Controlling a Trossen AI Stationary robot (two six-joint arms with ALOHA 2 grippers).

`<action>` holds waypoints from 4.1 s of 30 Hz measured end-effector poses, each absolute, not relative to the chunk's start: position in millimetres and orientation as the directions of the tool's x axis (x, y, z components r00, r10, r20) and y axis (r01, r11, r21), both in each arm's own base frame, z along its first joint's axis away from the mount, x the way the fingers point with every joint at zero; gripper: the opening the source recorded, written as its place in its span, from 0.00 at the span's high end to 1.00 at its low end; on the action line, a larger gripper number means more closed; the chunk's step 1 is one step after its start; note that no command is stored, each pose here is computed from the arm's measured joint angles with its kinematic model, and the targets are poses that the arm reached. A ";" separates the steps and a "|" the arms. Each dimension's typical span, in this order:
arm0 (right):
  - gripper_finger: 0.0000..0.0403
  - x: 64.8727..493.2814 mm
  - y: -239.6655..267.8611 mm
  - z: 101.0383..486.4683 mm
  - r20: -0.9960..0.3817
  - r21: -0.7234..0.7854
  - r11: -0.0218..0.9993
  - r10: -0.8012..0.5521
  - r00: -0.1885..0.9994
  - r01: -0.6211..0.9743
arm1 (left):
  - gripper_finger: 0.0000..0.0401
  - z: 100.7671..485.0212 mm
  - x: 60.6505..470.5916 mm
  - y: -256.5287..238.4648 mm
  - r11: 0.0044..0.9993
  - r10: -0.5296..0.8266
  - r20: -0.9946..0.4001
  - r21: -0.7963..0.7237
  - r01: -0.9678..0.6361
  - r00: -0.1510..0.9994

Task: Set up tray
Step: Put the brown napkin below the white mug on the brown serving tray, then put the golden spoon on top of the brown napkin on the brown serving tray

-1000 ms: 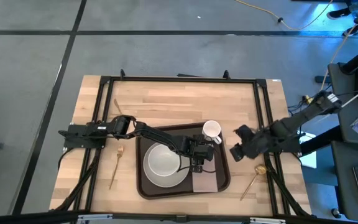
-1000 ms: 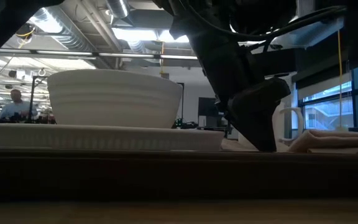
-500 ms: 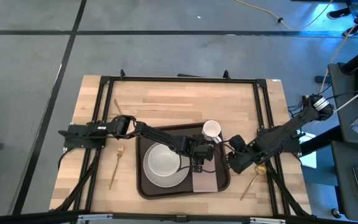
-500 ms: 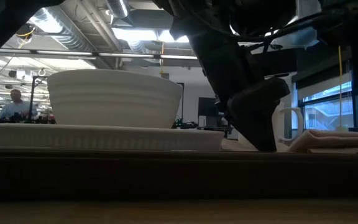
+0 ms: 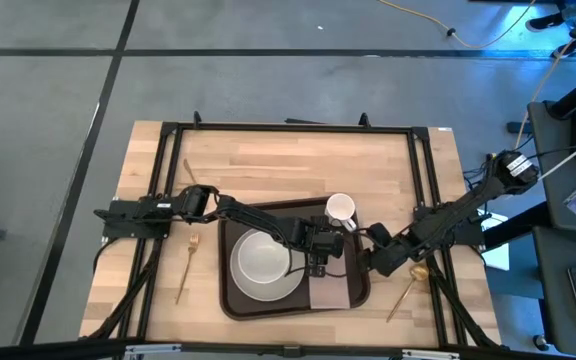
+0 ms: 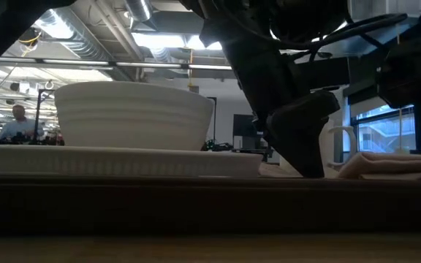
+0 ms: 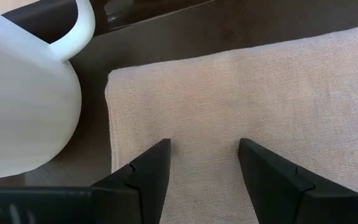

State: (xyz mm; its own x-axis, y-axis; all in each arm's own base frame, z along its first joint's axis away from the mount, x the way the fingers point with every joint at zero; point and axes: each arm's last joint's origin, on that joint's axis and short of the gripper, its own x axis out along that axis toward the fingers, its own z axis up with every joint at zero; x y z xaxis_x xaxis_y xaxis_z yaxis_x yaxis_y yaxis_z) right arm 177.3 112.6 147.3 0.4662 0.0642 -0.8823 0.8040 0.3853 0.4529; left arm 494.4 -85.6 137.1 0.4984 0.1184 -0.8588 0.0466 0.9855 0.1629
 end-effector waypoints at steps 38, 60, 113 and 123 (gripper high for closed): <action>0.81 180.5 116.0 123.4 -0.914 0.396 0.351 0.067 0.399 0.849 | 0.54 137.1 495.7 -77.6 0.980 0.172 -0.849 0.199 0.000 0.500; 0.83 181.2 116.6 123.4 -0.911 0.404 0.355 0.080 0.404 0.843 | 0.54 137.1 496.1 -73.5 0.961 0.231 -0.835 0.275 0.014 0.499; 0.83 181.6 117.1 123.3 -0.909 0.409 0.353 0.080 0.408 0.842 | 0.64 137.0 490.0 -73.8 0.978 0.197 -0.880 0.145 -0.151 0.431; 0.82 181.9 117.3 123.4 -0.906 0.416 0.351 0.081 0.415 0.839 | 0.56 155.1 487.2 -71.4 0.981 0.188 -0.869 0.140 -0.136 0.458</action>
State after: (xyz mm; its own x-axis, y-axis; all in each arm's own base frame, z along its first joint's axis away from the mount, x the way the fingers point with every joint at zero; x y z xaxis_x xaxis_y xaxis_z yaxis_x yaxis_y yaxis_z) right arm 181.9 117.3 123.4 0.4148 0.0814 -0.9063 0.8390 0.3514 0.4155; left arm 487.2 -71.4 155.1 0.4577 0.1881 -0.8690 -0.1363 0.9807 0.1404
